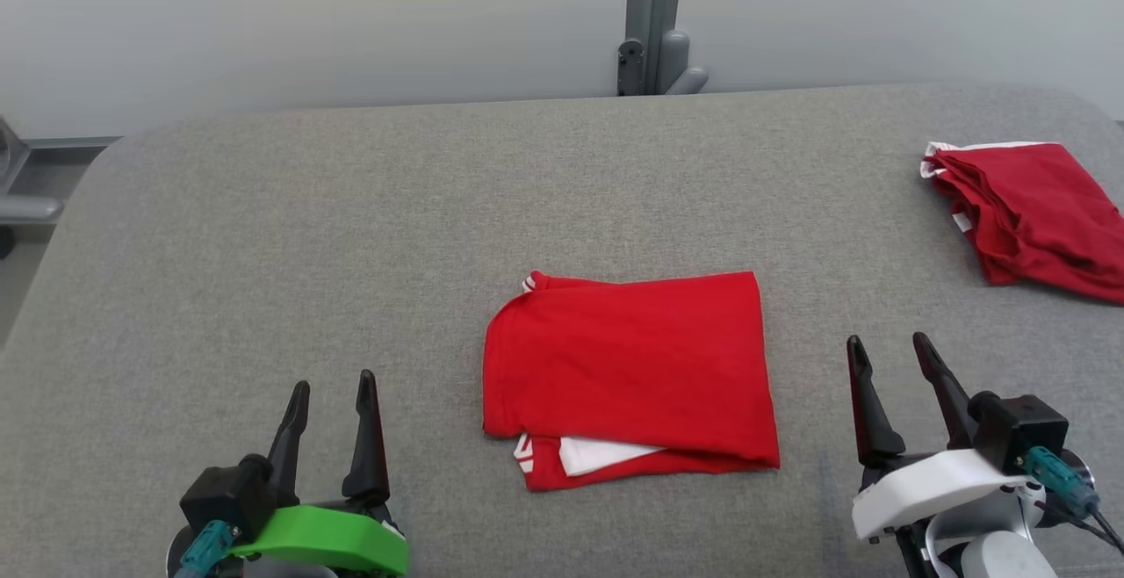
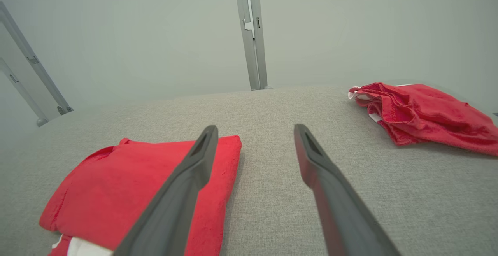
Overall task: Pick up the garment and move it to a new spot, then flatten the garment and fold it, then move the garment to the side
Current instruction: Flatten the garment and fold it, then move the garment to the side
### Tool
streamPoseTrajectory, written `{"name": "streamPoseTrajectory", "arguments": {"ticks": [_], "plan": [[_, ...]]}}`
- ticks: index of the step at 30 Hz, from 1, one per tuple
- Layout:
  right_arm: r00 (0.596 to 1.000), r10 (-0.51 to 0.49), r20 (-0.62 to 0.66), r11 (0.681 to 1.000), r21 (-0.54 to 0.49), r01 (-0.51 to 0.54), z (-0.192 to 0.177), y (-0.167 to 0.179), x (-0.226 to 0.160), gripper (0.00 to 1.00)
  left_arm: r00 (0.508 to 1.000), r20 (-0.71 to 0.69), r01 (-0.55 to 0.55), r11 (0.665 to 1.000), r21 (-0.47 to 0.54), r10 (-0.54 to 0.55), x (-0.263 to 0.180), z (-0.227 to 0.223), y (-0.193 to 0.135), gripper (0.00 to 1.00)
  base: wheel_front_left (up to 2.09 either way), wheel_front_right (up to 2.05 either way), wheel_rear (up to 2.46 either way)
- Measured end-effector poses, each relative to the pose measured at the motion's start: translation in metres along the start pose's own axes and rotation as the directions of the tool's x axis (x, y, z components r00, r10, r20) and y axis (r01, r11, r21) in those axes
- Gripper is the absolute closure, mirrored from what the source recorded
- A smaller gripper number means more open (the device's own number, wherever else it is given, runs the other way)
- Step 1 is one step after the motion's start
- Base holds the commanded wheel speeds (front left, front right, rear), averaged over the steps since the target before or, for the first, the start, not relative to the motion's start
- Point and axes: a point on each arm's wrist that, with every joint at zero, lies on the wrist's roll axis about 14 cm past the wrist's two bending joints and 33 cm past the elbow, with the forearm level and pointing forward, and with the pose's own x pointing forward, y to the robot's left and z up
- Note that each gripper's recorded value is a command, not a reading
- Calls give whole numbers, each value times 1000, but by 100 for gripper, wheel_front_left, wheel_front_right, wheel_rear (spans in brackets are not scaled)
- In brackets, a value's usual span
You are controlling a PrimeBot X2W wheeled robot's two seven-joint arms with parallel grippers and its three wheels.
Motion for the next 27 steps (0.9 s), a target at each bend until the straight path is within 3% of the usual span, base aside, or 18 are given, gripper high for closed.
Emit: {"name": "streamPoseTrajectory", "arguments": {"ticks": [13, 27], "plan": [[978, 34, -207, 999, 8, -33, -45, 11, 34, 0, 998, 24, -66, 998, -4, 66, -13, 7, 20, 0, 0, 0, 0], [883, 95, -460, 987, 158, -24, -107, 36, 60, 0, 983, 45, -176, 984, -3, 176, -36, 13, 51, 0, 0, 0, 0]]}}
